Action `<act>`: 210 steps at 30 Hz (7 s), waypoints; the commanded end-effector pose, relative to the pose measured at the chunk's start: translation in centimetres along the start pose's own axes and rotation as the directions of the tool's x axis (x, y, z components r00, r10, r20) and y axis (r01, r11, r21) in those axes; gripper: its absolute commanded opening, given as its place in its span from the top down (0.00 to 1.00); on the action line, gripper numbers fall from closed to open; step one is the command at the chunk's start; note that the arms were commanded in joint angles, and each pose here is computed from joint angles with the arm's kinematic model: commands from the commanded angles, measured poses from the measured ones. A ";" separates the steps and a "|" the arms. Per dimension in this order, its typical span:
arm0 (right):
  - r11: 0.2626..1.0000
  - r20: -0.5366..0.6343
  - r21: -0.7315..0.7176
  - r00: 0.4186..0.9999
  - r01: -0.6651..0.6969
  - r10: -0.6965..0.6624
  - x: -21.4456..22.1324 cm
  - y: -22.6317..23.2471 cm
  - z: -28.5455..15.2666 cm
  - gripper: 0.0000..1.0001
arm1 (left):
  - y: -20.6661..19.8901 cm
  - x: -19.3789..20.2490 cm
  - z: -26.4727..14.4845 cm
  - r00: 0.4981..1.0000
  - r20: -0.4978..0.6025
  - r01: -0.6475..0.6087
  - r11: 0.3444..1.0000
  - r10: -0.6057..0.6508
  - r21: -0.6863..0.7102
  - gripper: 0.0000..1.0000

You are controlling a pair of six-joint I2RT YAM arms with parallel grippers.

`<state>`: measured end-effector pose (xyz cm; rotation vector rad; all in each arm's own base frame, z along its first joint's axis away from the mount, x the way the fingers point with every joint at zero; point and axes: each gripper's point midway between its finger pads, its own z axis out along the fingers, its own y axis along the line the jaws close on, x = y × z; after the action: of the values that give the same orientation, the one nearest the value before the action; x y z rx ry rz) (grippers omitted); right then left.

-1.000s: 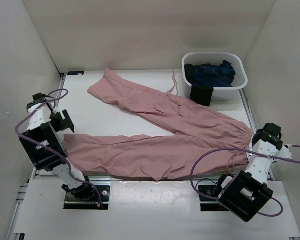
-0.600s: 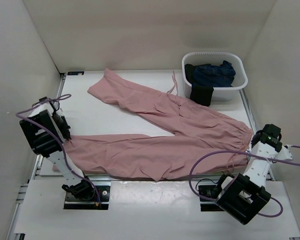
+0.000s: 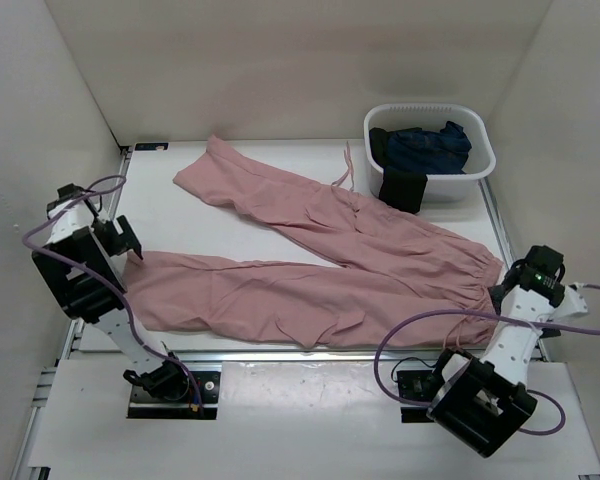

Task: Fold and stack the trousers
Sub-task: Fold the trousers

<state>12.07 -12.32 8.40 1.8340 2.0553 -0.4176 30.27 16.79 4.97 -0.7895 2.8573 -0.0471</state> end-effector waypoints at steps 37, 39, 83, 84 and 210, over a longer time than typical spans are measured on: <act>0.870 -0.033 -0.337 0.919 0.360 -0.393 -1.7 23.5 -1.8 0.41 | -23.8 -17.8 -1.1 0.820 0.446 -0.443 0.892 0.359 0.096 0.00; 0.875 -0.069 -0.311 0.910 0.370 -0.409 -0.7 23.9 -0.2 0.41 | -25.6 -17.2 1.4 0.809 0.440 -0.468 0.880 0.389 0.083 0.00; 0.849 -0.040 -0.228 0.867 0.476 -0.497 1.6 29.2 2.4 0.36 | -19.1 -20.3 3.8 0.863 0.417 -0.363 0.924 0.287 0.116 0.00; 0.847 -0.063 -0.225 0.860 0.481 -0.506 2.2 29.1 3.0 0.35 | -19.4 -19.8 5.0 0.871 0.397 -0.369 0.919 0.289 0.139 0.00; 0.760 0.006 -0.336 0.808 0.556 -0.589 6.6 20.2 -1.3 0.76 | -4.4 2.0 1.1 0.986 0.065 -0.156 0.988 0.156 -0.013 0.50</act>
<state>29.81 -3.57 4.61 1.1426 2.5535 -0.1849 32.03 14.08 4.49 -0.5763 2.7812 0.1102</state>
